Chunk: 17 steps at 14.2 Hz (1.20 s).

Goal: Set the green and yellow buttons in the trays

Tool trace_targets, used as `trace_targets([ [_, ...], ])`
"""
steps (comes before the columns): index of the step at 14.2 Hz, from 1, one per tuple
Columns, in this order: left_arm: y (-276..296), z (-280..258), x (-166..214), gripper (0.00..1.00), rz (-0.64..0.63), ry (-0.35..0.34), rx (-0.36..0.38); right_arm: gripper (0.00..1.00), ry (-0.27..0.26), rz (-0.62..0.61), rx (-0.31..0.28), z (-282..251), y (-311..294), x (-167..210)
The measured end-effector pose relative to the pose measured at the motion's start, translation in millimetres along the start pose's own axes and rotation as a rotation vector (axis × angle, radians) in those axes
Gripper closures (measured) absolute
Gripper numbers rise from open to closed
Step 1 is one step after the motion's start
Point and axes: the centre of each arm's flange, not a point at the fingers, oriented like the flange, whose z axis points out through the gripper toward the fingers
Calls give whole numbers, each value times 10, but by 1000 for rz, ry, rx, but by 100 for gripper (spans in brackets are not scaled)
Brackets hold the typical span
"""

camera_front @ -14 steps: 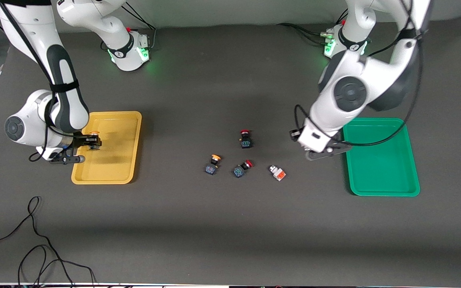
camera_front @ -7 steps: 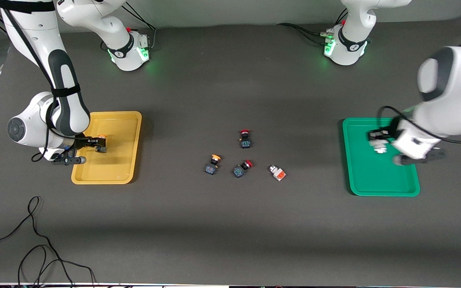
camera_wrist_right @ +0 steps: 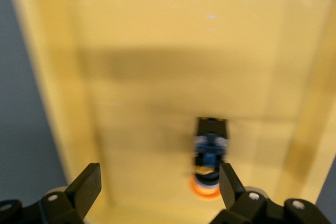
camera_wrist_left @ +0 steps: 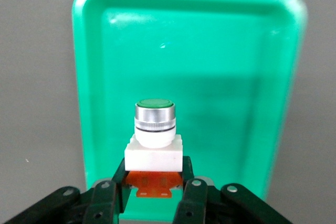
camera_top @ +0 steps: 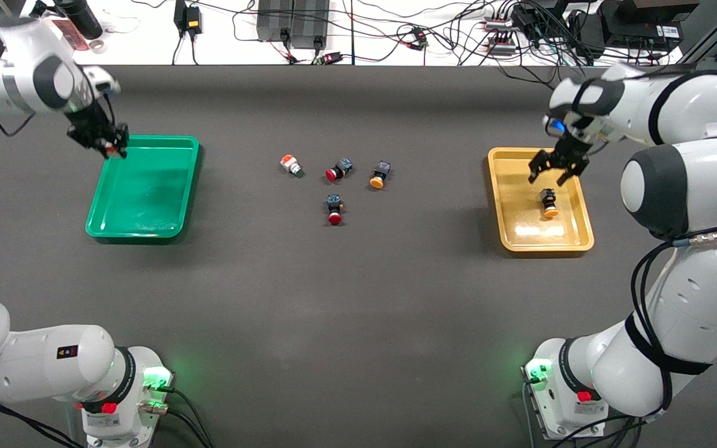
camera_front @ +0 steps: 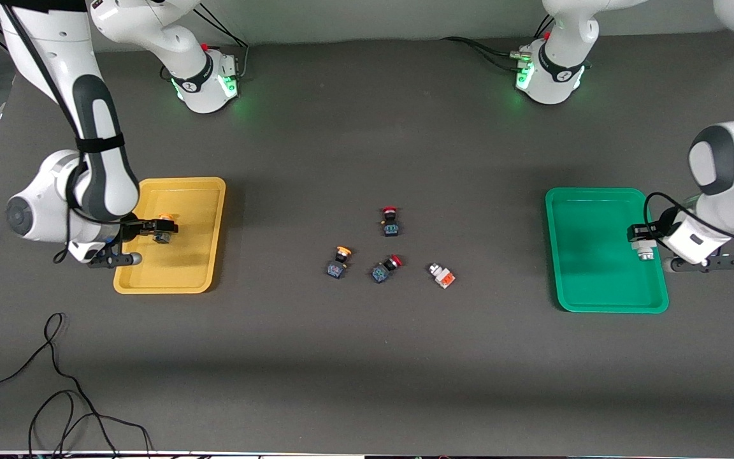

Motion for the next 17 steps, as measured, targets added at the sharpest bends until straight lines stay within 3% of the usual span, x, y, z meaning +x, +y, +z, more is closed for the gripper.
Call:
trace_targets([
  [4,-245,806,-74,59,49,-18,15,0,86,-21,54,-713,-929,440],
  [7,-332,1008,-73,59,64,-26,9,0,109,41,96,-412,-2251,708],
  [10,-316,931,-37,31,72,-18,11,0,139,133,146,252,-2996,888],
  [13,-339,589,49,1,70,-57,11,0,160,230,123,687,-3460,935],
  [17,-334,-586,178,0,48,-110,-15,0,197,297,103,1078,-3864,954],
])
